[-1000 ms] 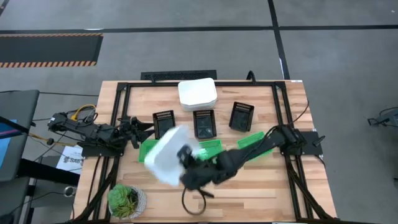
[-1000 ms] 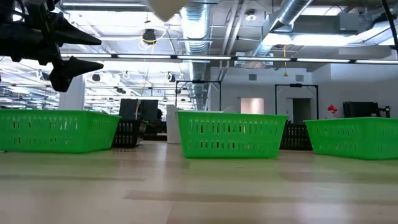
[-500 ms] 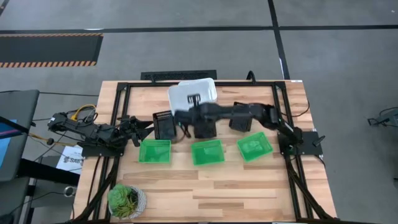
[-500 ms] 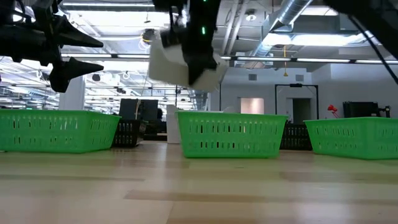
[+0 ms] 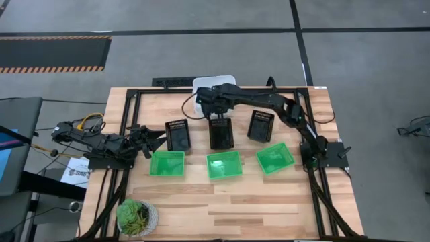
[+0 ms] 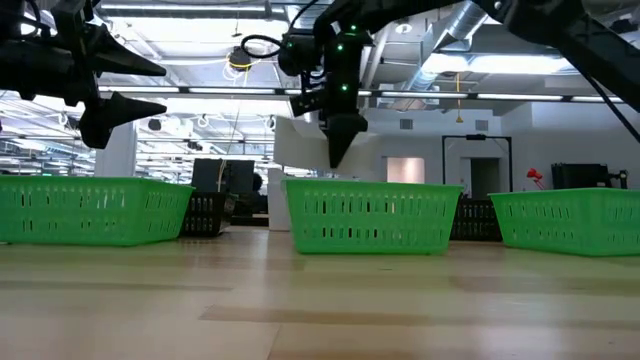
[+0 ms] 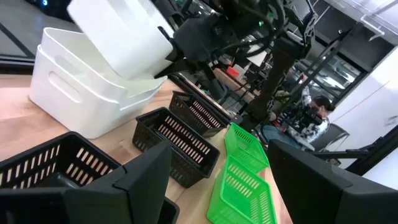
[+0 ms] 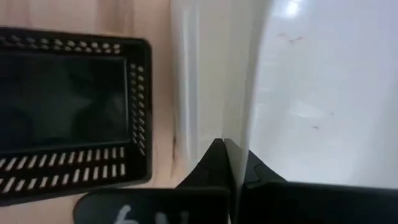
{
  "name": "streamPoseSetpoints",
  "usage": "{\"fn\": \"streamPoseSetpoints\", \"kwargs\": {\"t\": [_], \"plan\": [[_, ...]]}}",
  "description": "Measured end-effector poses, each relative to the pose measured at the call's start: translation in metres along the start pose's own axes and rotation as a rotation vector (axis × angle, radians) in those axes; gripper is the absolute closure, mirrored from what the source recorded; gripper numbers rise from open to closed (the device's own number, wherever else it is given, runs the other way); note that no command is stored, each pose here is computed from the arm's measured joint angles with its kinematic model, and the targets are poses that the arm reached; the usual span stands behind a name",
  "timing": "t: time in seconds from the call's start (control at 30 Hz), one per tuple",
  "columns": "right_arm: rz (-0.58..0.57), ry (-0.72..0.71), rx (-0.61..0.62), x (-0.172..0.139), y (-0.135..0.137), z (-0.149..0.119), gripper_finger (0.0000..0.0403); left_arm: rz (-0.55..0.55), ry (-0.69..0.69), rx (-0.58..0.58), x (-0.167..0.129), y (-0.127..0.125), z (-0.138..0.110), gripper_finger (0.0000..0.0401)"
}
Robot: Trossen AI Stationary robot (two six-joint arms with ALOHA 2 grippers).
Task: Stack baskets by color
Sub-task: Stack the bottom white bin on the top white bin
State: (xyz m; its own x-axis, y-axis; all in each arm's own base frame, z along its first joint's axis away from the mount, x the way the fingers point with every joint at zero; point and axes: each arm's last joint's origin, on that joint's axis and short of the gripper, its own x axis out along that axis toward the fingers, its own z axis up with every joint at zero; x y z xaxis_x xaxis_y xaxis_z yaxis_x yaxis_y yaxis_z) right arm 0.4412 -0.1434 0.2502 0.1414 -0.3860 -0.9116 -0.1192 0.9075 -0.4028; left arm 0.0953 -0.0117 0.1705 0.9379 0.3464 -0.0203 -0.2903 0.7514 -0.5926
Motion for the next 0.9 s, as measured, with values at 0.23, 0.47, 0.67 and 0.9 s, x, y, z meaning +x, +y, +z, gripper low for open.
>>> {"fn": "streamPoseSetpoints", "kwargs": {"t": [0.23,0.47,0.67,0.9], "plan": [[0.031,-0.052,0.015,0.002,-0.007,0.0,0.0403,0.0,0.0,0.014,0.0,0.0,0.0,0.0145],[0.085,0.005,-0.022,0.027,0.002,0.003,0.0403,0.0,0.0,0.013,0.0,0.0,0.0,0.0145],[0.099,0.037,-0.023,0.036,0.005,0.003,0.04,0.0,0.0,0.012,0.0,0.0,0.0,0.0145],[0.099,0.041,-0.046,0.037,0.005,0.002,0.0376,0.0,0.0,0.011,0.0,0.0,0.0,0.0145]]}}
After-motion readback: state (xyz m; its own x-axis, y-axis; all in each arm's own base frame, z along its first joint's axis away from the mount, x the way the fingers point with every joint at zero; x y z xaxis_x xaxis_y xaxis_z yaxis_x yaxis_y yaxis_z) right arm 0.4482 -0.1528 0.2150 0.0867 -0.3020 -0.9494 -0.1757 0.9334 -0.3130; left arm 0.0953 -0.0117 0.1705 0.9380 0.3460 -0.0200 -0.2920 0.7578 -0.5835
